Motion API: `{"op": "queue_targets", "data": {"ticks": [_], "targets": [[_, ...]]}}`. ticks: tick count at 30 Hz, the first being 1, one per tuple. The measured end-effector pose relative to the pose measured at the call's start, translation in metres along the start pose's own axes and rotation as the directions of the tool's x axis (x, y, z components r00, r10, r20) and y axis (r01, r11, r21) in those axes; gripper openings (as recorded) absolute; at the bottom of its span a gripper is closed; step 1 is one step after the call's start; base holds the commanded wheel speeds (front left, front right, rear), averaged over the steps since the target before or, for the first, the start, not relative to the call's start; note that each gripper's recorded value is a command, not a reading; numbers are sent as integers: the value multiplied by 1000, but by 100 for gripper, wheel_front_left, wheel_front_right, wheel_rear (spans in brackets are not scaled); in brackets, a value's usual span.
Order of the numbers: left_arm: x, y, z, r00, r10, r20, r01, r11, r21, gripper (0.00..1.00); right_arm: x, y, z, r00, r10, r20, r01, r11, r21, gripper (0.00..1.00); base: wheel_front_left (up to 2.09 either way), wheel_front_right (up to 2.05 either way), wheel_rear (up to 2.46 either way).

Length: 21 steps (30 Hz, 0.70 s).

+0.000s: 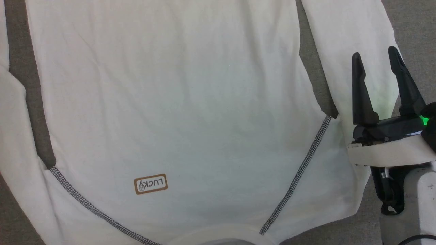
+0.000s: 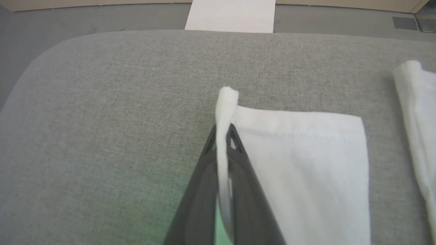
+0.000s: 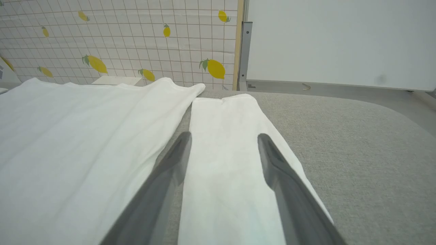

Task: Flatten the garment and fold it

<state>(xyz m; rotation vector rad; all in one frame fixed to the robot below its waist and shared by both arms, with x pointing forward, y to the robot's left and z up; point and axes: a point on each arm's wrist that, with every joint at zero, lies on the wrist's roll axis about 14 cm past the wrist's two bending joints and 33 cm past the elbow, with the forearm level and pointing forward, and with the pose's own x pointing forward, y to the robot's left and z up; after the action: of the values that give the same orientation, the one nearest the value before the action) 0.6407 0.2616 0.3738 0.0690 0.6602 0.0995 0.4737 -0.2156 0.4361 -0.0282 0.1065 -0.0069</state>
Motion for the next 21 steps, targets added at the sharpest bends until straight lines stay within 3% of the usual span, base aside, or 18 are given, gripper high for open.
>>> {"op": "queue_targets", "data": {"ticks": [11, 21], "targets": [[-54, 17, 56, 948, 18, 318, -20, 1000, 1, 0, -10, -5, 24, 999, -18, 37, 18, 1000, 8, 100, 0, 0, 0], [-185, -10, 86, 849, -115, 516, 95, 993, 65, 0, -52, -6, 52, 998, -32, 58, 30, 999, 32, 100, 0, 0, 0]]}}
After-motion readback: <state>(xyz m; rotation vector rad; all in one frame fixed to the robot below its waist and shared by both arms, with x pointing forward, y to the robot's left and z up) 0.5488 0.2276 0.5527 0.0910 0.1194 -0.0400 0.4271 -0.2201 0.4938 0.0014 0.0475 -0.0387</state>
